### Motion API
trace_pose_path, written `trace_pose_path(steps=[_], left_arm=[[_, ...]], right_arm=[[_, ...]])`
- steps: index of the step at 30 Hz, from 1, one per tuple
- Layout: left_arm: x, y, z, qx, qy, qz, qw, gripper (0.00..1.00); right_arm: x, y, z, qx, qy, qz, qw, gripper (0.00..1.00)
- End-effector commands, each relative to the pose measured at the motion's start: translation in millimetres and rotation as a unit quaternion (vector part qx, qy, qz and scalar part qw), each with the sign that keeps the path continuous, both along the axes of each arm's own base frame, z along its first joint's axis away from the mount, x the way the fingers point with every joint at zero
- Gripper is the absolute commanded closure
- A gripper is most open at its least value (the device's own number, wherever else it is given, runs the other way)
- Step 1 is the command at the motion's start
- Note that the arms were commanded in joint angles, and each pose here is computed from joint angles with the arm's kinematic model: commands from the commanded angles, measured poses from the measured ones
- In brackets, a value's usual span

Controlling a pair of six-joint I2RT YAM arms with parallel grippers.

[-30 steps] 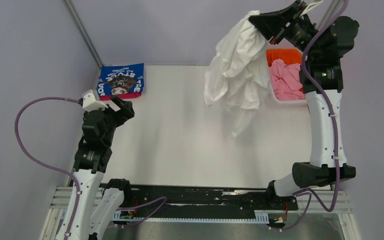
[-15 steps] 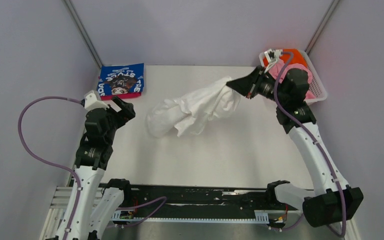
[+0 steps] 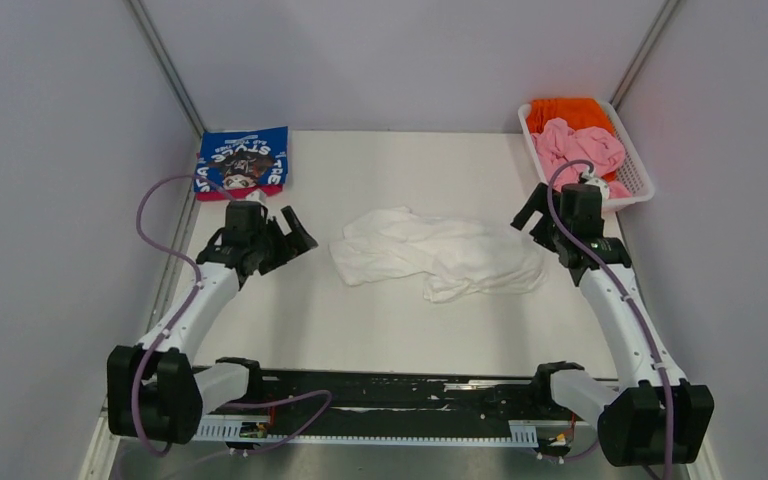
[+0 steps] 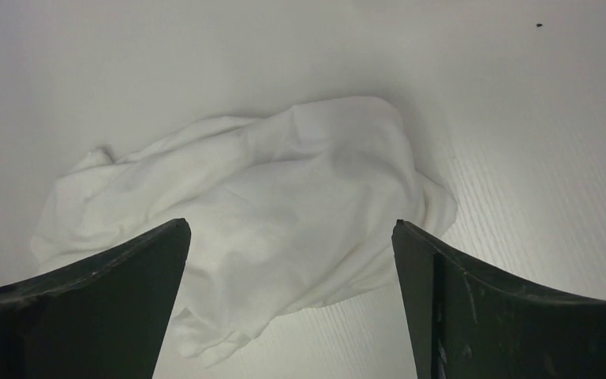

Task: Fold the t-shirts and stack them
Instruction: Flatten out the tshirt

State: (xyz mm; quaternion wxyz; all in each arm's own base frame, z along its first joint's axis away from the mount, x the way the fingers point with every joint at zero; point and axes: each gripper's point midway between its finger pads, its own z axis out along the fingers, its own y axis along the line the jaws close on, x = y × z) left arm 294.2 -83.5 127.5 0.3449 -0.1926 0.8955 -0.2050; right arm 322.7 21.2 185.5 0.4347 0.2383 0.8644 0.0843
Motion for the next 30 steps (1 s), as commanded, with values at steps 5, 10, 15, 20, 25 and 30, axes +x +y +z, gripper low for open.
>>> trace_pose_path(steps=[5, 10, 15, 20, 25, 30], left_arm=[[32, -57, -37, -0.031, 0.037, -0.097, 0.994, 0.04], [51, -69, -72, -0.024, 0.069, -0.111, 0.991, 0.16], [62, -85, -97, -0.019, 0.1, -0.124, 0.987, 0.36], [57, -95, -122, 0.029, 0.129, -0.131, 0.983, 0.52], [53, -89, -128, 0.087, 0.139, -0.113, 0.98, 0.99], [51, -71, -101, 0.131, 0.111, -0.086, 0.981, 1.0]], right_arm=[[-45, 50, -6, 0.069, 0.03, 0.071, 0.995, 0.0], [-79, 97, -35, 0.064, 0.069, 0.14, 0.986, 0.0], [-102, 125, -59, 0.048, 0.095, 0.169, 0.98, 0.0], [-114, 146, -74, 0.033, 0.115, 0.184, 0.976, 0.01], [-110, 165, -88, -0.002, 0.119, 0.191, 0.974, 0.03], [-94, 184, -102, -0.037, 0.123, 0.179, 0.975, 0.08]])
